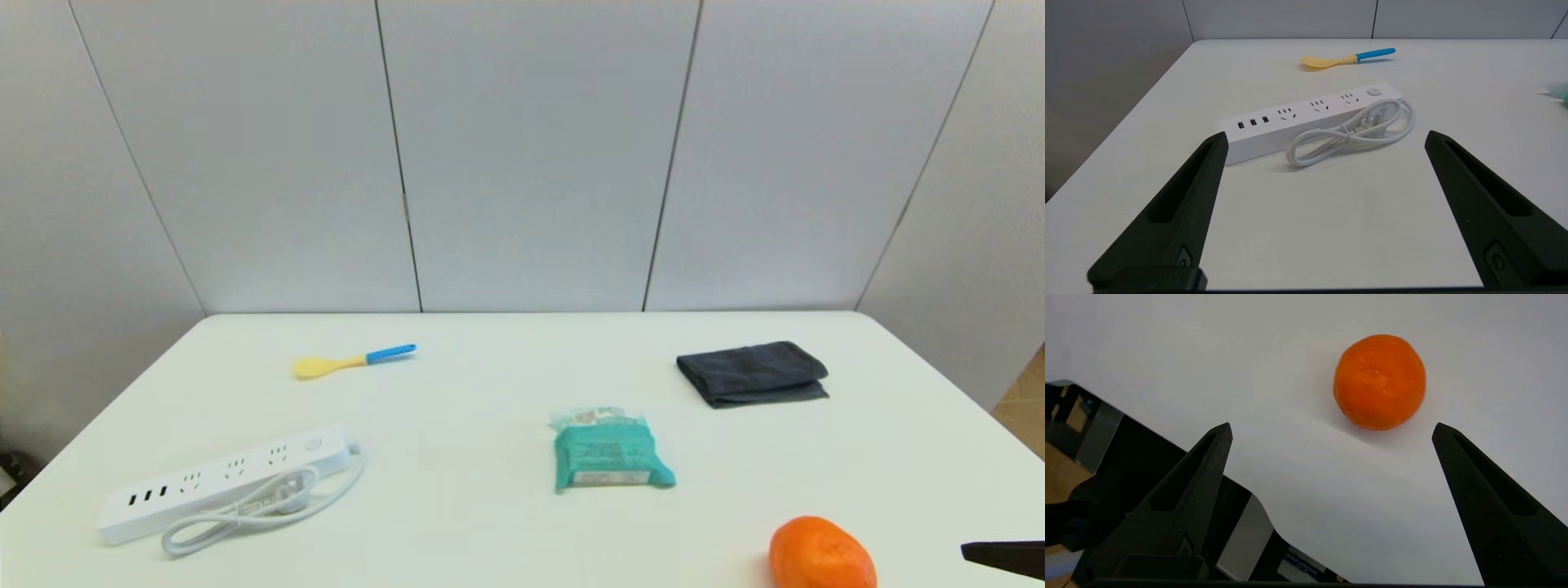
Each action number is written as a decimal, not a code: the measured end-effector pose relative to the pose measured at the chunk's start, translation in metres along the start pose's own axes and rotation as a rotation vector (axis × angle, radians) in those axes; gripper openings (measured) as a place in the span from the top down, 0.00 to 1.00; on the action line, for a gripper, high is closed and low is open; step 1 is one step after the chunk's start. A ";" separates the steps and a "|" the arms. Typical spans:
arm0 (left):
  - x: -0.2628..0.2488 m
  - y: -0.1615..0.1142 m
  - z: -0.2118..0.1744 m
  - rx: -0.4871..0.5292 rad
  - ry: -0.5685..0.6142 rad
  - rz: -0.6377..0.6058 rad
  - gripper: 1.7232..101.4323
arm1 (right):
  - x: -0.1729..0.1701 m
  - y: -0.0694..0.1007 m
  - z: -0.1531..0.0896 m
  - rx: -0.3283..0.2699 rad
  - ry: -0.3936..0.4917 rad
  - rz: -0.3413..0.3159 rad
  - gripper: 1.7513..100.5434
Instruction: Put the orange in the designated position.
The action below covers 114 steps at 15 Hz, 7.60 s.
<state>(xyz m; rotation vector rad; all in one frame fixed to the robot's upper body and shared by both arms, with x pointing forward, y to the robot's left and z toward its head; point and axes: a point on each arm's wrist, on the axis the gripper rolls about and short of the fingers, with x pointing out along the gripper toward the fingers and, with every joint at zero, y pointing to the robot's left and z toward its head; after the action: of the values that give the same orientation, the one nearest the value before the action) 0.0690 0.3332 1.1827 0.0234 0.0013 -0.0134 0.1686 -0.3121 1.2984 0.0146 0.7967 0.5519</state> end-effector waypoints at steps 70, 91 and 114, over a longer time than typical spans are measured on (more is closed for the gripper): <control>0.000 0.000 0.000 0.000 0.000 -0.001 0.04 | 0.103 -0.053 0.169 -0.007 -0.044 -0.395 0.33; 0.000 0.000 0.000 -0.001 0.000 0.000 0.04 | 0.291 -0.179 0.210 0.082 0.058 -0.551 0.34; 0.000 0.000 0.000 0.000 0.000 0.000 0.04 | 0.282 -0.176 0.215 0.093 0.087 -0.546 0.34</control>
<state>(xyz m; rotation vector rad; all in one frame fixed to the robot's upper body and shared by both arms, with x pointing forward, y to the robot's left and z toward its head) 0.0690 0.3332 1.1826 0.0230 0.0013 -0.0134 0.5559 -0.2882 1.2224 -0.1386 0.8673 -0.0015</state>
